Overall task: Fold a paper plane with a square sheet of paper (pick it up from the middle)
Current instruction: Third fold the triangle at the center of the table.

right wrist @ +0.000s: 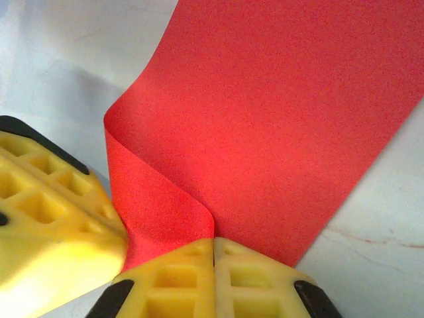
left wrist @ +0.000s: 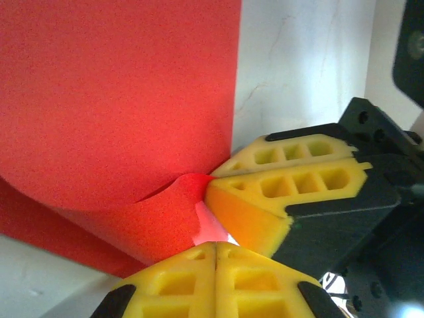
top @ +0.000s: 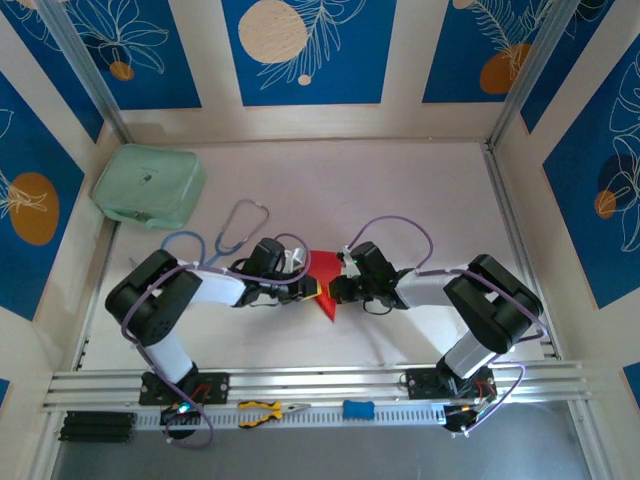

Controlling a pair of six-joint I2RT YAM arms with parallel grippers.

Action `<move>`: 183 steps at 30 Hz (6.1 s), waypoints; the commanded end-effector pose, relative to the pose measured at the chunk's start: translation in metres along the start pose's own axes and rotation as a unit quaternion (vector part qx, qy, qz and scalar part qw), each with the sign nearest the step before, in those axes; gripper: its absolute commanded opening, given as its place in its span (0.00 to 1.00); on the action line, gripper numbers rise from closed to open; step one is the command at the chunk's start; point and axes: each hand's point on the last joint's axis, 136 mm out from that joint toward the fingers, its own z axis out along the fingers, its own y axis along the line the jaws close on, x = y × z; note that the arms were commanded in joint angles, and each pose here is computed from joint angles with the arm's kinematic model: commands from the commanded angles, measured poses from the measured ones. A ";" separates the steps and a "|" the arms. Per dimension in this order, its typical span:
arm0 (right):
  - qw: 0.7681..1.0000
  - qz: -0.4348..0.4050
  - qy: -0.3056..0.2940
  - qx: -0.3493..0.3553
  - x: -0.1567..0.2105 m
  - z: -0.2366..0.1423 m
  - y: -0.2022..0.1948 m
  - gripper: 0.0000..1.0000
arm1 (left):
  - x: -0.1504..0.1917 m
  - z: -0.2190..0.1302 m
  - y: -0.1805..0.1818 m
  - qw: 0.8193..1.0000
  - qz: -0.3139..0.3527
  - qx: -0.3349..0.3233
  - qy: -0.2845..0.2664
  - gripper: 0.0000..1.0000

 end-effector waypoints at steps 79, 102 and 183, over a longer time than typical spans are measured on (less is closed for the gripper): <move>0.988 0.081 0.130 -0.016 0.075 -0.003 0.033 0.01 | 0.017 0.015 0.048 0.996 -0.013 -0.078 0.040 0.00; 0.985 0.104 0.136 -0.009 0.114 -0.031 0.011 0.03 | 0.018 0.014 0.056 0.994 -0.020 -0.100 0.040 0.00; 0.989 0.132 0.032 -0.054 0.053 -0.079 0.020 0.05 | 0.028 0.025 0.050 0.987 0.022 -0.156 0.043 0.01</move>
